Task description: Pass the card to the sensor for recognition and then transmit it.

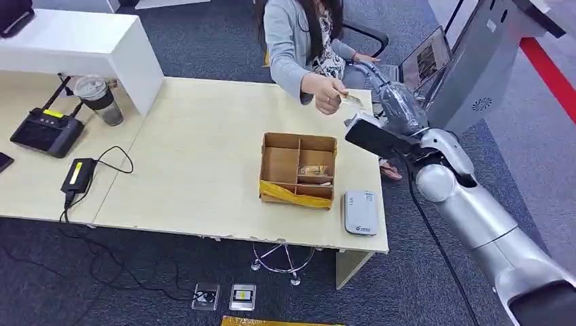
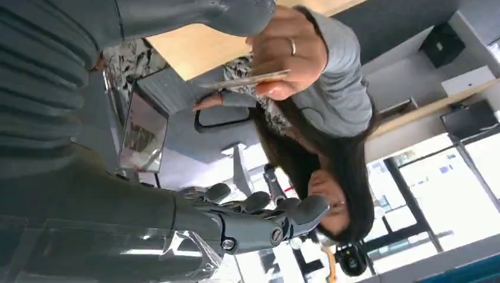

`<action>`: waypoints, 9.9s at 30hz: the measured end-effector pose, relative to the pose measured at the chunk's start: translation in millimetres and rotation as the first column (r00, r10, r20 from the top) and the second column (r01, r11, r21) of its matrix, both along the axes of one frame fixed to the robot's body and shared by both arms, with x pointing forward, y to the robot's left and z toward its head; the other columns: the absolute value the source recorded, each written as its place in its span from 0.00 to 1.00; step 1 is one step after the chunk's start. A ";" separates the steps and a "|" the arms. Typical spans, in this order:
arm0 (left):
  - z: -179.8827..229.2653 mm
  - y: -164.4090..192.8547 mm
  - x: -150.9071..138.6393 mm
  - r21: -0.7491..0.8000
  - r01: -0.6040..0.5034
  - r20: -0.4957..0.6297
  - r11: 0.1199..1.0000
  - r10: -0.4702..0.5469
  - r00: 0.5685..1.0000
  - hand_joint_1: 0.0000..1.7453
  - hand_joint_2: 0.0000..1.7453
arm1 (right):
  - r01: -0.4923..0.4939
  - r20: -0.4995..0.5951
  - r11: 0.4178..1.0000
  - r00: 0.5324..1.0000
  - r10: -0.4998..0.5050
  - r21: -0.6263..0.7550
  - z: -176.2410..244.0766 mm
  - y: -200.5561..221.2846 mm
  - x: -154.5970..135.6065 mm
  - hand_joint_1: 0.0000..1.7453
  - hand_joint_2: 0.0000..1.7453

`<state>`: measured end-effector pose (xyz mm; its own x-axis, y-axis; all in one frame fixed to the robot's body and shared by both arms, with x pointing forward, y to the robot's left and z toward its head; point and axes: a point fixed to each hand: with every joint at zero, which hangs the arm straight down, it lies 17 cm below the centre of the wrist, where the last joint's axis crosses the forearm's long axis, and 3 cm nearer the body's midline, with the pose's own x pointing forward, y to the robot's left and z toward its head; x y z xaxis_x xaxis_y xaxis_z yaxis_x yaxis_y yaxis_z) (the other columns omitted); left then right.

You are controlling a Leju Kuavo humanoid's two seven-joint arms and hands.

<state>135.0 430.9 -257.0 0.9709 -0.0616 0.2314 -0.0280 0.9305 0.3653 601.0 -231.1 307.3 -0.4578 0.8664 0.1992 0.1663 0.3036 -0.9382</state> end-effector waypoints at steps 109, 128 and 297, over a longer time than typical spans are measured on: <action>-2.7 2.6 -18.8 0.040 -0.113 -0.057 0.993 0.115 0.992 0.00 0.00 | 0.080 -0.231 0.987 0.972 -0.045 0.142 -185.8 -28.3 -56.5 1.00 1.00; -5.3 -8.6 -24.1 0.040 -0.123 -0.089 0.992 0.126 0.988 0.00 0.00 | 0.106 -0.308 0.985 0.950 -0.061 0.132 -233.5 -34.5 -72.3 1.00 1.00; -7.1 -21.4 -16.4 -0.007 -0.063 -0.072 0.998 0.062 0.995 0.00 0.00 | 0.050 -0.066 0.986 0.996 -0.062 -0.161 -138.8 87.5 -171.6 0.00 1.00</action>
